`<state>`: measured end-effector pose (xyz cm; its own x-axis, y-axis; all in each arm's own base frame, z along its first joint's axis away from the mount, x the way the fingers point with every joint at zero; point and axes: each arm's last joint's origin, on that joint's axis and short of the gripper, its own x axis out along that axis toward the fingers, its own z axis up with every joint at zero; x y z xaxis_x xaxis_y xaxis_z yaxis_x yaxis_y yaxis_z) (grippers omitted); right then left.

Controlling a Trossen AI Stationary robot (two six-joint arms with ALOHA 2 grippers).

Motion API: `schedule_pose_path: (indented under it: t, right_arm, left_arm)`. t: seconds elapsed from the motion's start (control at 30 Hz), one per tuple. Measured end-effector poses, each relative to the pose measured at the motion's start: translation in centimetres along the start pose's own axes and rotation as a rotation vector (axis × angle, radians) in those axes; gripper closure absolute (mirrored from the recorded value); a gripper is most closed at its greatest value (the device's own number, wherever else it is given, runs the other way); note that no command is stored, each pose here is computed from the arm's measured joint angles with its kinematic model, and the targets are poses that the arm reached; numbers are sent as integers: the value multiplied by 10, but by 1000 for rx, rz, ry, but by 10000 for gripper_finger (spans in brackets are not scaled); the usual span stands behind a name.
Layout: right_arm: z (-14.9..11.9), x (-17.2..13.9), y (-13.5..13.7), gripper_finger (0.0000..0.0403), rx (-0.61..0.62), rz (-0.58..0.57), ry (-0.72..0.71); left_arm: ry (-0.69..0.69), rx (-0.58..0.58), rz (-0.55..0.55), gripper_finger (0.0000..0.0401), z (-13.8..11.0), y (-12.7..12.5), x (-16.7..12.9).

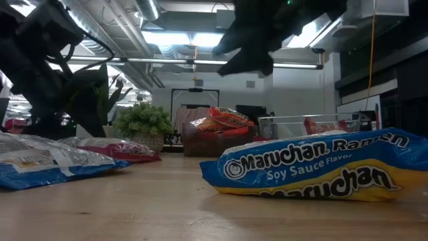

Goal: Sort Maruchan noodles
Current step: Put the red noodle pack into the top transparent bin

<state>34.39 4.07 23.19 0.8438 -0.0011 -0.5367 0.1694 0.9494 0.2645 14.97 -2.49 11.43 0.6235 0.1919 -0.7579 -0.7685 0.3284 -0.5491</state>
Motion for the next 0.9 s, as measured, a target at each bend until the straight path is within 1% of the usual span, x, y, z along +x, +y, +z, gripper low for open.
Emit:
schedule_pose_path:
  t: [0.07,0.13,0.27,0.33,0.43,0.57,0.7,0.8,0.9]
  right_arm:
    - [-4,9,-2,166,4,1,15]
    - [-10,19,-3,166,12,7,30]
    - [-20,36,-7,166,30,10,57]
    - [-24,40,-10,166,35,-1,81]
    - [-25,42,-11,166,36,0,87]
    - [-24,42,-10,166,32,8,71]
    - [-22,42,-9,166,33,17,49]
    - [-15,38,-7,166,34,23,36]
    - [8,21,1,166,9,49,-28]
  left_arm:
    - [7,-17,-28,164,0,-1,1]
    - [8,-40,-54,180,0,-3,1]
    - [2,-60,-100,228,0,-7,1]
    - [-7,-84,-107,254,1,-8,1]
    - [-11,-90,-120,291,1,-9,0]
    - [-38,-103,-148,337,2,-12,0]
    - [-80,-138,-242,388,5,-22,-2]
    - [-104,-157,-288,396,7,-26,-3]
    - [-134,-176,-324,398,9,-30,-5]
